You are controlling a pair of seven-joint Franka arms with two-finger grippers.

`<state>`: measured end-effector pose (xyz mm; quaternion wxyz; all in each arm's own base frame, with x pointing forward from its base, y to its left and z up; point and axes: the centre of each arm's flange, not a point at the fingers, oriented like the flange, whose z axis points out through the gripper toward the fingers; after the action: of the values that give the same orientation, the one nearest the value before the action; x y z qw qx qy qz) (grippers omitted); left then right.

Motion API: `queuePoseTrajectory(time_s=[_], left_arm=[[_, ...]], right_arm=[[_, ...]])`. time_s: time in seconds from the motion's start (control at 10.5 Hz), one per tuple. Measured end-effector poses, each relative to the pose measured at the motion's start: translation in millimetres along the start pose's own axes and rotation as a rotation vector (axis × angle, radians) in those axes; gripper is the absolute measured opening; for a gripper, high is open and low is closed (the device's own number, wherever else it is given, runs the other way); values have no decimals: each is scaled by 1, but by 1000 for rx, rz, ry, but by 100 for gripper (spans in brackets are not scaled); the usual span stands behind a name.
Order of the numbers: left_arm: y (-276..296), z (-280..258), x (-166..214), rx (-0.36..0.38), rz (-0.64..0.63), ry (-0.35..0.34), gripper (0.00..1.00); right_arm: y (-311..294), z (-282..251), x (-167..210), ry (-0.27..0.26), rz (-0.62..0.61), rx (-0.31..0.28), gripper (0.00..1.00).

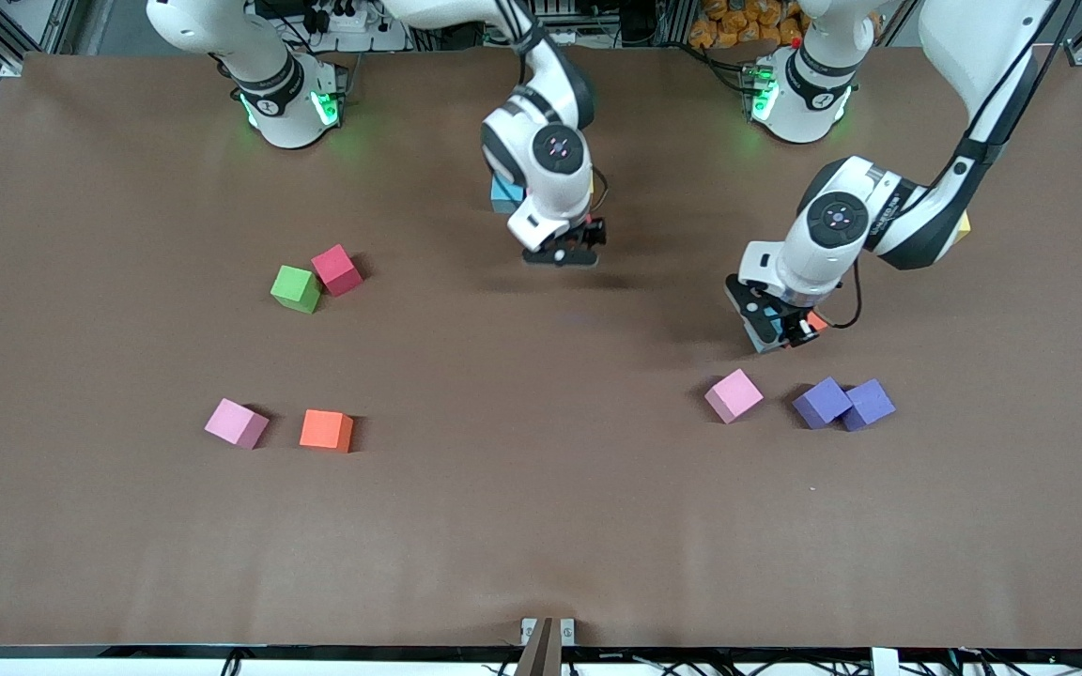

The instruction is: Form number 2 with 11 blocks

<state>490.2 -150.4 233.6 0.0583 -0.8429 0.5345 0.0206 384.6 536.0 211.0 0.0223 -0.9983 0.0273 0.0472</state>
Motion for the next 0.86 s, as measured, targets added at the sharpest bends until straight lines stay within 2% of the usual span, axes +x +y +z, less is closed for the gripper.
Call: queuePoseTrajectory(time_s=[0.29, 0.38, 0.48, 0.77, 0.86], left_arm=[[-7, -15, 7, -11, -53, 35, 59], [-5, -24, 17, -35, -88, 47, 59], [-2, -33, 27, -53, -128, 48, 59], [22, -56, 62, -64, -249, 59, 59], [38, -61, 76, -71, -304, 59, 57]], right_arm=[[98, -46, 129, 34, -71, 50, 100], [131, -58, 157, 38, -84, 60, 100], [156, -68, 176, 48, -114, 61, 100], [224, -89, 218, 73, -288, 1, 100], [248, -95, 231, 78, -301, -1, 100]])
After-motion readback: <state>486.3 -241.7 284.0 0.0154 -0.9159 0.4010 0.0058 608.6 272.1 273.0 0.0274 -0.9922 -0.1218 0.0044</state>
